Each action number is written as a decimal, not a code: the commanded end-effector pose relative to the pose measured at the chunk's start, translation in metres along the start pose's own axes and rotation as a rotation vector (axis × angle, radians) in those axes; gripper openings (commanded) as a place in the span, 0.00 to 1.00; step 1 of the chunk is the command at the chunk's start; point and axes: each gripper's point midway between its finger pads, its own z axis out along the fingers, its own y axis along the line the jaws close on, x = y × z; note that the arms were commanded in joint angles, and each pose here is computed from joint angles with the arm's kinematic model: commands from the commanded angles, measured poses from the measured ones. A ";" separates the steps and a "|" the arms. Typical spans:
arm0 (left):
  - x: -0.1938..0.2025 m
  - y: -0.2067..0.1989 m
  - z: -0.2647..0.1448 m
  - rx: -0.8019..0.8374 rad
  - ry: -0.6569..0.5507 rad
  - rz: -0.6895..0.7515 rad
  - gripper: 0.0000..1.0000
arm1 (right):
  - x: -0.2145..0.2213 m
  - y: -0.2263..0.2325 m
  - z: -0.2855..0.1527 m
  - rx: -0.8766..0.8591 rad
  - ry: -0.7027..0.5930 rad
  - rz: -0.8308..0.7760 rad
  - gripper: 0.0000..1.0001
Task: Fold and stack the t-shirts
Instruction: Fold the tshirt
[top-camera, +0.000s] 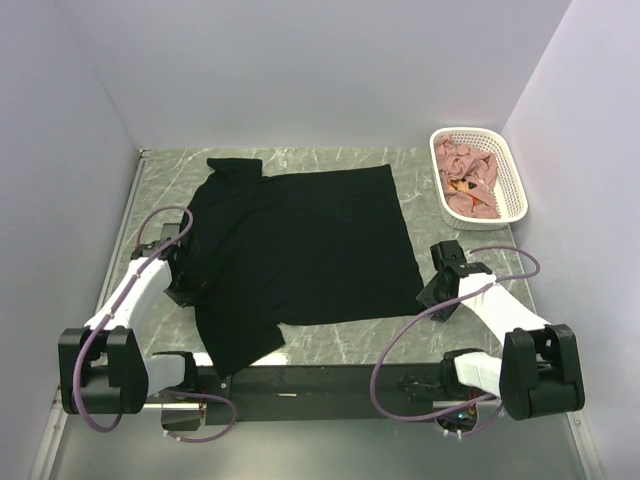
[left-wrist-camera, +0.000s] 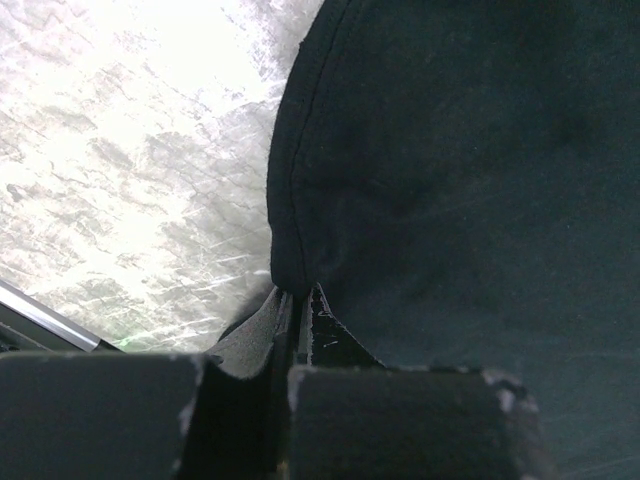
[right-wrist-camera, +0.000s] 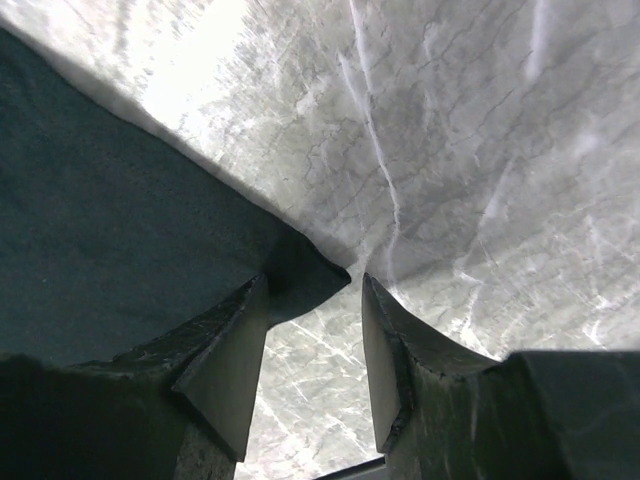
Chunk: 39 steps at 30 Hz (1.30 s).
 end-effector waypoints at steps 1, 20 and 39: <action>-0.008 -0.004 -0.007 0.043 -0.017 -0.020 0.02 | 0.000 0.003 0.006 -0.006 0.005 0.040 0.48; -0.021 0.016 -0.025 0.027 0.019 -0.071 0.03 | -0.023 -0.012 -0.023 -0.012 -0.058 0.091 0.00; -0.068 -0.016 -0.014 0.026 0.006 -0.024 0.01 | -0.106 0.066 -0.057 -0.119 -0.145 -0.003 0.00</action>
